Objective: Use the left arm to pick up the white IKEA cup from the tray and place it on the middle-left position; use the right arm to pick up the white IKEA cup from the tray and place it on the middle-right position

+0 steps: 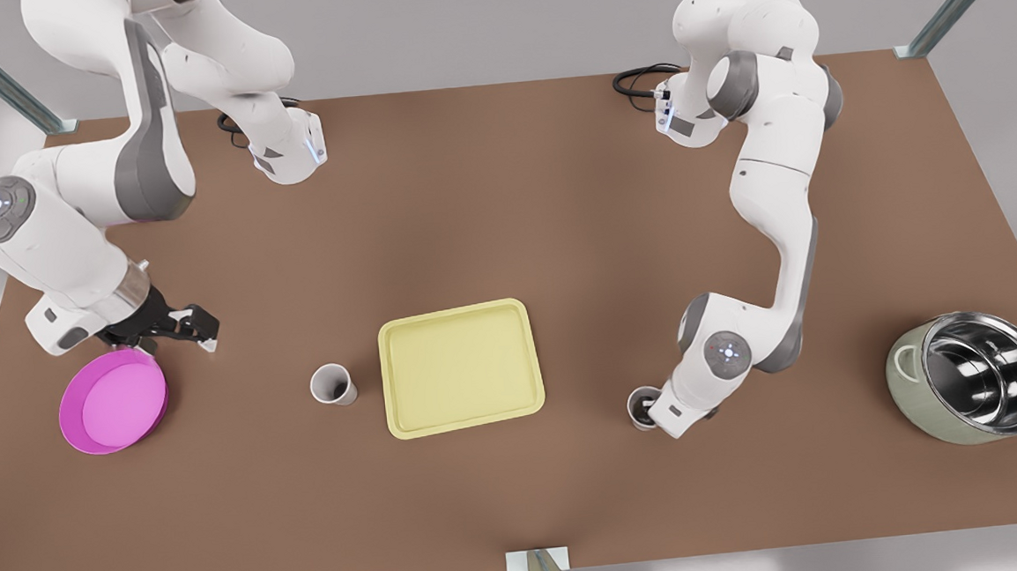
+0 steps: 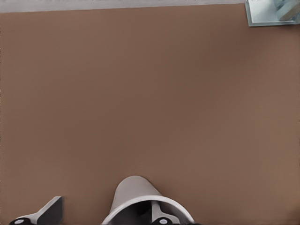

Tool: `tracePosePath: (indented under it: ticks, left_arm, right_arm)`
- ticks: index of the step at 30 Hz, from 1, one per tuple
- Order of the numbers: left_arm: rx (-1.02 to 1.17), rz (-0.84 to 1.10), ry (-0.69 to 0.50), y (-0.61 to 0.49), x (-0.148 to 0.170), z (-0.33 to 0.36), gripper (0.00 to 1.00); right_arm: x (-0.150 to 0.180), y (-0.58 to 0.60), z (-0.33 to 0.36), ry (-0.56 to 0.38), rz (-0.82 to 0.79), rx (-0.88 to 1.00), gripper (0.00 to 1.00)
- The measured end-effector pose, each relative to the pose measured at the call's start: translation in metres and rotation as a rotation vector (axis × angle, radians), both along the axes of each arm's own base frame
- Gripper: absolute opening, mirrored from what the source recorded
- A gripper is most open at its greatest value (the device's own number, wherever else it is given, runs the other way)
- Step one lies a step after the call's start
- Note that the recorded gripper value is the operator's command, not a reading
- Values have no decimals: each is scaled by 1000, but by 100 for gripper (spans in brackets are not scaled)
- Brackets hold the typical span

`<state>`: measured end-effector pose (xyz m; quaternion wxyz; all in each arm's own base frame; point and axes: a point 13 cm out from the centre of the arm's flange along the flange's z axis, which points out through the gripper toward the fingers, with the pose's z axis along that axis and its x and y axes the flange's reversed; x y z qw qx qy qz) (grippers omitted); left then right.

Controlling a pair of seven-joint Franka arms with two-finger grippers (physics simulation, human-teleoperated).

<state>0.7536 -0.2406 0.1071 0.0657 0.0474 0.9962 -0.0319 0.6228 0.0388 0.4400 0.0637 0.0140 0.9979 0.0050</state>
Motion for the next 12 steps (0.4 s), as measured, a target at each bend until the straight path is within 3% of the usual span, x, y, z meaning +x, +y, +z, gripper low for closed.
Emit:
tracePosePath:
  ticks: [3,6,8,12]
  left_arm:
    - [18,-38,-36,-2,4,65,100]
    - [8,66,-78,74,-17,269,100]
    - [13,123,-2,125,-60,296,100]
    - [9,102,83,130,-90,302,100]
  right_arm:
    - [-14,7,-5,45,34,0,100]
    - [-20,14,-8,69,65,0,100]
    - [-22,14,-9,79,78,-1,100]
    - [-24,11,-11,91,94,-2,100]
